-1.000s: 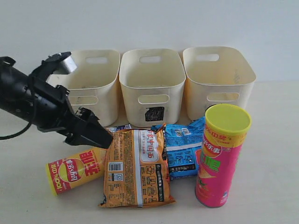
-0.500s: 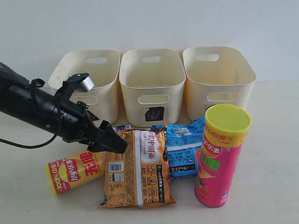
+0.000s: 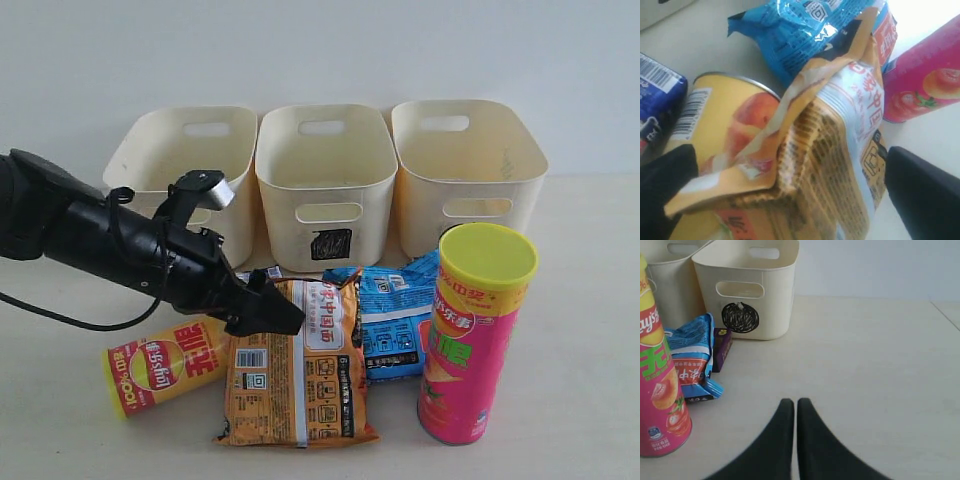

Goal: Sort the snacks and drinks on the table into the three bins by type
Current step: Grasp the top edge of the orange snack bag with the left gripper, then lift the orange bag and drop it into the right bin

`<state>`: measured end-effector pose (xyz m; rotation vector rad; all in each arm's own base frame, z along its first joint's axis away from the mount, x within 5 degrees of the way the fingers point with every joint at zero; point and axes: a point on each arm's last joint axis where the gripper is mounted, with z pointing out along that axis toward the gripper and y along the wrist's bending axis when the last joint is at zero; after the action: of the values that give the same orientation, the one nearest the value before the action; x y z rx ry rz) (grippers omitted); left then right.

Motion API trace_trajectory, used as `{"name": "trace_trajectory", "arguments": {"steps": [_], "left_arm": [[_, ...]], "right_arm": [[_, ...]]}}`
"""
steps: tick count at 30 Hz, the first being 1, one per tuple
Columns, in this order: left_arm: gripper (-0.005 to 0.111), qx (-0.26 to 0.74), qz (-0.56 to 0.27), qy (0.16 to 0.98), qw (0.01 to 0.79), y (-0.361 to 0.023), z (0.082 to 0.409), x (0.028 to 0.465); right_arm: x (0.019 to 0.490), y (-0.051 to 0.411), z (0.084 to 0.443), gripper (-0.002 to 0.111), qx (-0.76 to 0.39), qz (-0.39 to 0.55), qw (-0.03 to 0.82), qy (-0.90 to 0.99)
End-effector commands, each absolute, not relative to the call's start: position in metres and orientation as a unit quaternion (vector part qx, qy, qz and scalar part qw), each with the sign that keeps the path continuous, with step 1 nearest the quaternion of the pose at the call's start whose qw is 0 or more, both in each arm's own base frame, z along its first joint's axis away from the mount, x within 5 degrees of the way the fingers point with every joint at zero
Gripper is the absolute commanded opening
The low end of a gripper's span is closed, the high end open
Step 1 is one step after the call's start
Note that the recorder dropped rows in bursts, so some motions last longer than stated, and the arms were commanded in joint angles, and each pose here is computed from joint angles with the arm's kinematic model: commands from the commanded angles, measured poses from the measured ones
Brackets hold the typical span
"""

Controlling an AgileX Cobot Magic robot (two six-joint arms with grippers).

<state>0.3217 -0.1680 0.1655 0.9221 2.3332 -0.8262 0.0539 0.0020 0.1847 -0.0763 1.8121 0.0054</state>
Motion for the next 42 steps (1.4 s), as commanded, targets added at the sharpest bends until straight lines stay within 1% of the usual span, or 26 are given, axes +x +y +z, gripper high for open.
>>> {"name": "trace_trajectory", "arguments": {"steps": [1, 4, 6, 8, 12, 13, 15, 16, 17, 20, 23, 27, 34, 42], "left_arm": [[0.094, 0.345, -0.299, 0.853, 0.251, -0.174, 0.163, 0.321], [0.091, 0.355, -0.295, 0.85, 0.252, -0.178, 0.163, 0.319], [0.084, 0.362, -0.293, 0.848, 0.254, -0.181, 0.163, 0.317], [0.071, 0.374, -0.287, 0.843, 0.259, -0.182, 0.163, 0.317], [0.04, 0.379, -0.279, 0.841, 0.265, -0.182, 0.163, 0.318], [0.03, 0.377, -0.272, 0.843, 0.269, -0.182, 0.162, 0.319], [0.016, 0.371, -0.263, 0.847, 0.275, -0.18, 0.162, 0.321], [0.006, 0.366, -0.258, 0.849, 0.279, -0.18, 0.162, 0.323], [0.005, 0.361, -0.259, 0.851, 0.282, -0.18, 0.162, 0.323], [0.004, 0.339, -0.268, 0.855, 0.287, -0.181, 0.164, 0.325], [0.004, 0.338, -0.283, 0.85, 0.29, -0.183, 0.17, 0.325], [0.004, 0.309, -0.322, 0.848, 0.287, -0.188, 0.183, 0.326], [0.004, 0.249, -0.358, 0.855, 0.279, -0.194, 0.201, 0.333], [0.004, 0.217, -0.405, 0.847, 0.268, -0.202, 0.224, 0.341]], "right_arm": [[0.054, 0.002, 0.184, 0.0, -0.029, 0.001, 0.62, 0.784], [0.054, 0.002, 0.184, 0.0, -0.029, 0.001, 0.62, 0.784], [0.054, 0.002, 0.184, 0.0, -0.029, 0.001, 0.62, 0.784], [0.054, 0.002, 0.184, 0.0, -0.029, 0.001, 0.62, 0.784], [0.054, 0.002, 0.184, 0.0, -0.029, 0.001, 0.62, 0.784], [0.054, 0.002, 0.184, 0.0, -0.029, 0.001, 0.62, 0.784], [0.054, 0.002, 0.184, 0.0, -0.029, 0.001, 0.62, 0.784], [0.054, 0.002, 0.184, 0.0, -0.029, 0.001, 0.62, 0.784], [0.054, 0.002, 0.184, 0.0, -0.029, 0.001, 0.62, 0.784], [0.054, 0.002, 0.184, 0.0, -0.029, 0.001, 0.62, 0.784], [0.054, 0.002, 0.184, 0.0, -0.029, 0.001, 0.62, 0.784], [0.054, 0.002, 0.184, 0.0, -0.029, 0.001, 0.62, 0.784], [0.054, 0.002, 0.184, 0.0, -0.029, 0.001, 0.62, 0.784], [0.054, 0.002, 0.184, 0.0, -0.029, 0.001, 0.62, 0.784]]}}
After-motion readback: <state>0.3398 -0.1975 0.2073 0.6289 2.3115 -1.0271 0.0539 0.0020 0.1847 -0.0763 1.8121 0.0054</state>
